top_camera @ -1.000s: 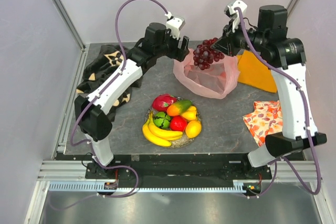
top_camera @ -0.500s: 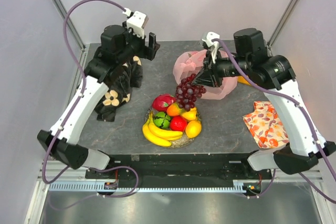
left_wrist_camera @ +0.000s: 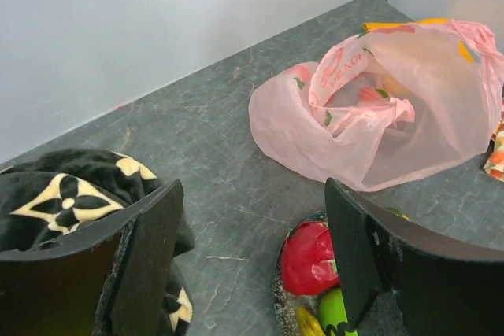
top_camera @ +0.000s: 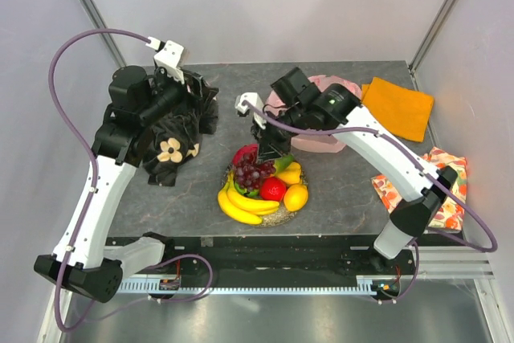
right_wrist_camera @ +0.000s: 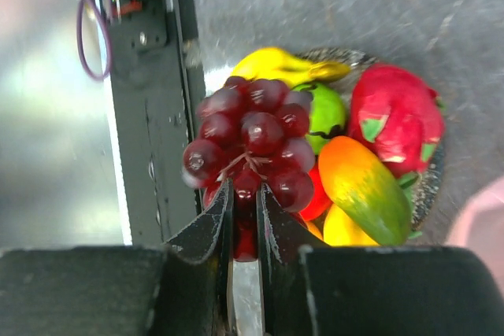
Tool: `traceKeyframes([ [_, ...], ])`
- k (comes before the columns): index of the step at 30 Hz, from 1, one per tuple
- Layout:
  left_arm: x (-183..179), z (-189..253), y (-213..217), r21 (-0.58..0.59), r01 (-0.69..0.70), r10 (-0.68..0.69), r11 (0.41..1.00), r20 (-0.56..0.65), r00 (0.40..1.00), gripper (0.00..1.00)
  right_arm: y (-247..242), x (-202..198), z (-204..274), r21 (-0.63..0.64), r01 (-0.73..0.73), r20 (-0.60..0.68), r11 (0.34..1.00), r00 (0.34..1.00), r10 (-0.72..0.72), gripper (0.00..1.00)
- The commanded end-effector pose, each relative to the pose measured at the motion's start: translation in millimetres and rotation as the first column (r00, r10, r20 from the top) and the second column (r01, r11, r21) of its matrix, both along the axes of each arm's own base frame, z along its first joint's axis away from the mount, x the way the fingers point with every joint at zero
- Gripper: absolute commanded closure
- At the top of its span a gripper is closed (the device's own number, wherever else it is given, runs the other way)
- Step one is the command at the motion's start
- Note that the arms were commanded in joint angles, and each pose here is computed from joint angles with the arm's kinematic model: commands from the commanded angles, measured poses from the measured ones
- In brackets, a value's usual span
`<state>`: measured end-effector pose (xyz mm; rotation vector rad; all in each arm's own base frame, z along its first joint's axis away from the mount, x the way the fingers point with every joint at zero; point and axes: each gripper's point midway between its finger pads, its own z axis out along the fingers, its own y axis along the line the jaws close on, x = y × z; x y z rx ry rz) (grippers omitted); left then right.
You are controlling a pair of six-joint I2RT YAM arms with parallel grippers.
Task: Take the fake fruits out of the plastic bag
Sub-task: Place the fake fruit on the plate.
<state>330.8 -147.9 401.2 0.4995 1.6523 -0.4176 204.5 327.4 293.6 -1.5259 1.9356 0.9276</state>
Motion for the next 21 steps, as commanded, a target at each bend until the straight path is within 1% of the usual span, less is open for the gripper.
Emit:
traceKeyframes([
  [1,-3,-2,9,-0.035,0.006,-0.007,0.999,-0.012,1.000,0.21,2,-4,-8,-0.052,-0.091,0.069,0.994,0.993,0.095,1.00],
  [6,-3,-6,19,-0.048,-0.019,0.018,0.999,-0.021,1.000,0.21,5,-3,-33,-0.118,-0.115,0.057,0.986,0.991,0.122,1.00],
  [11,1,-11,24,-0.047,-0.029,0.028,0.998,-0.032,0.999,0.22,7,-2,-58,-0.183,-0.174,0.052,0.968,0.981,0.186,1.00],
  [13,3,-10,24,-0.073,-0.039,0.035,0.997,-0.047,0.998,0.22,9,-2,-66,-0.202,-0.195,0.043,0.960,0.977,0.208,1.00],
  [16,6,-10,25,-0.074,-0.042,0.039,0.996,-0.051,0.998,0.22,12,-3,-71,-0.210,-0.214,0.042,0.954,0.973,0.227,1.00],
  [21,11,-8,25,-0.083,-0.044,0.040,0.996,-0.055,0.998,0.22,15,-8,-63,-0.201,-0.242,0.051,0.949,0.965,0.257,1.00],
])
